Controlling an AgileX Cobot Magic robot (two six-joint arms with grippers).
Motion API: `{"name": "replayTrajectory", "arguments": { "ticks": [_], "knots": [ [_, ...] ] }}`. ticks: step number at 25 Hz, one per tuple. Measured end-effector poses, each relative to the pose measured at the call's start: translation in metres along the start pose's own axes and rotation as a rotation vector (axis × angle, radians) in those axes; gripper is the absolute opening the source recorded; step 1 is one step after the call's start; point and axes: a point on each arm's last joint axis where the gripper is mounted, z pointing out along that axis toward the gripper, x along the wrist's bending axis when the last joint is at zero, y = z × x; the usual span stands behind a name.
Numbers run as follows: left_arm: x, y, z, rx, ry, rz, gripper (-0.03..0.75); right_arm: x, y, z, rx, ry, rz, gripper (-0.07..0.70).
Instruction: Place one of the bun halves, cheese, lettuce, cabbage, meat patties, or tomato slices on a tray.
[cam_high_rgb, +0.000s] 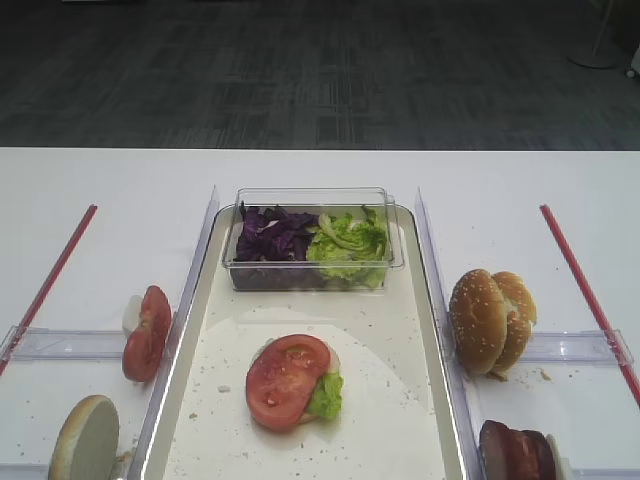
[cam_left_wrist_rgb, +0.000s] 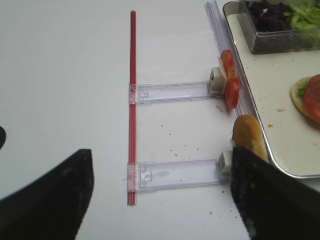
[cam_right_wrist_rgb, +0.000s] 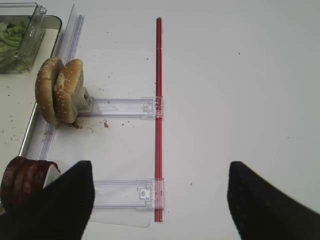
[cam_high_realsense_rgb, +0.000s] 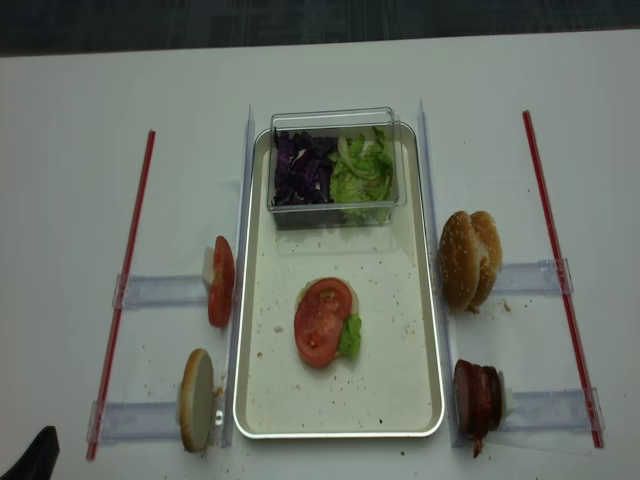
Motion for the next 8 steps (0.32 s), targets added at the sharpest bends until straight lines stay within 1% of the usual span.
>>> {"name": "replayTrajectory", "arguments": {
  "ticks": [8],
  "knots": [
    [0.0000, 0.0000, 0.0000, 0.000, 0.000, 0.000, 0.519, 0.0000, 0.0000, 0.0000, 0.000, 0.000, 0.000, 0.571]
  ]
}}
